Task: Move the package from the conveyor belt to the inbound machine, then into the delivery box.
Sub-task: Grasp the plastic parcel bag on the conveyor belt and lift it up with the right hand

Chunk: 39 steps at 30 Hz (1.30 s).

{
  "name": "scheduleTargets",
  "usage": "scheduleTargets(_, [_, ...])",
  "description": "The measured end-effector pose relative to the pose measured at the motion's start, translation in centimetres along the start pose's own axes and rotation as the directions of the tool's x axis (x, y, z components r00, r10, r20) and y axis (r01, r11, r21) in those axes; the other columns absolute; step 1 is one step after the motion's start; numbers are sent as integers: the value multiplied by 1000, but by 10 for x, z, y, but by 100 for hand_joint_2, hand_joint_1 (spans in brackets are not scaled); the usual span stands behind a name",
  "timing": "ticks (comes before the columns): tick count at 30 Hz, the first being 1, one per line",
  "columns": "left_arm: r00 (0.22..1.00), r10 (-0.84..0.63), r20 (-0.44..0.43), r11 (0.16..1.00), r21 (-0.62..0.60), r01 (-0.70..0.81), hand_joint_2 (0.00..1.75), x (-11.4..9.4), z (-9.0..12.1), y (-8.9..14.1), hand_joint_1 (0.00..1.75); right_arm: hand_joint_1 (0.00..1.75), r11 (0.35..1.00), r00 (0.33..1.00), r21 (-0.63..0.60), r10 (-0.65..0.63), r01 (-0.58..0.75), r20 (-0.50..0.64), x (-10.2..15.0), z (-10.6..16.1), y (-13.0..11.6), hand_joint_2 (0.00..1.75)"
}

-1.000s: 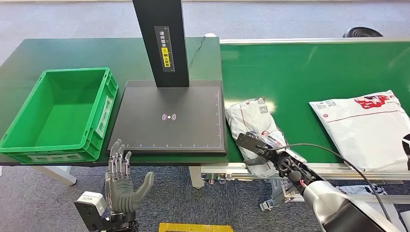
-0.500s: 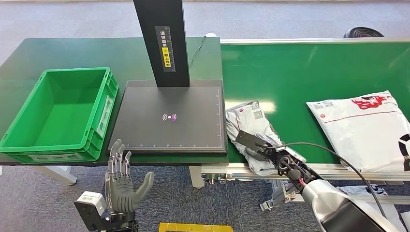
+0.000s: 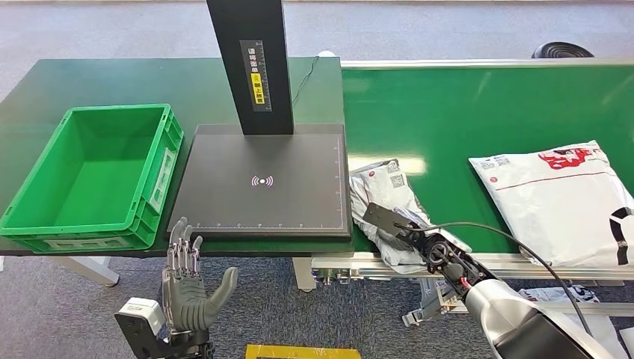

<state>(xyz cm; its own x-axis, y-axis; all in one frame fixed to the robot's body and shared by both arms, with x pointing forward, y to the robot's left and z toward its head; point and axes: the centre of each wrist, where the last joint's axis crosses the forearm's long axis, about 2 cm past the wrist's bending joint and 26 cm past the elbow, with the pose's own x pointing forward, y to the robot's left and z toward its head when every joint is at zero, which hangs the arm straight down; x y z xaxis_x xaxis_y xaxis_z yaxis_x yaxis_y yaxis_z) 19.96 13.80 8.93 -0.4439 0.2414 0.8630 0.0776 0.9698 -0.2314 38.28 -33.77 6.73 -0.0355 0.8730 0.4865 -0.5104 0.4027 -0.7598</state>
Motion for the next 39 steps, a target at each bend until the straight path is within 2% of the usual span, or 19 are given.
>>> scheduleTargets(4, [1000,-3,-3,1000,4,3,175,0,1,0,0,175,999,1000,-31,-11,12,28,2,-2,-8,175])
scheduleTargets(8, [1000,-2,-3,1000,5,2,175,0,1,0,0,175,996,996,-86,-2,10,85,15,-9,-36,175])
scheduleTargets(15, [1000,16,4,1000,-1,-16,175,1,-2,-4,0,175,983,977,-177,83,-47,198,73,-25,-115,175])
scheduleTargets(20, [999,30,16,999,-13,-30,175,2,-7,-7,0,175,972,958,-222,133,-76,253,113,-30,-147,175])
scheduleTargets(29, [999,29,26,999,-23,-28,175,2,-10,-8,0,175,975,929,-199,158,-95,333,160,-37,-153,175])
scheduleTargets(39, [999,33,24,999,-27,-32,175,1,-11,-9,0,175,979,907,-179,159,-95,391,193,-43,-141,175])
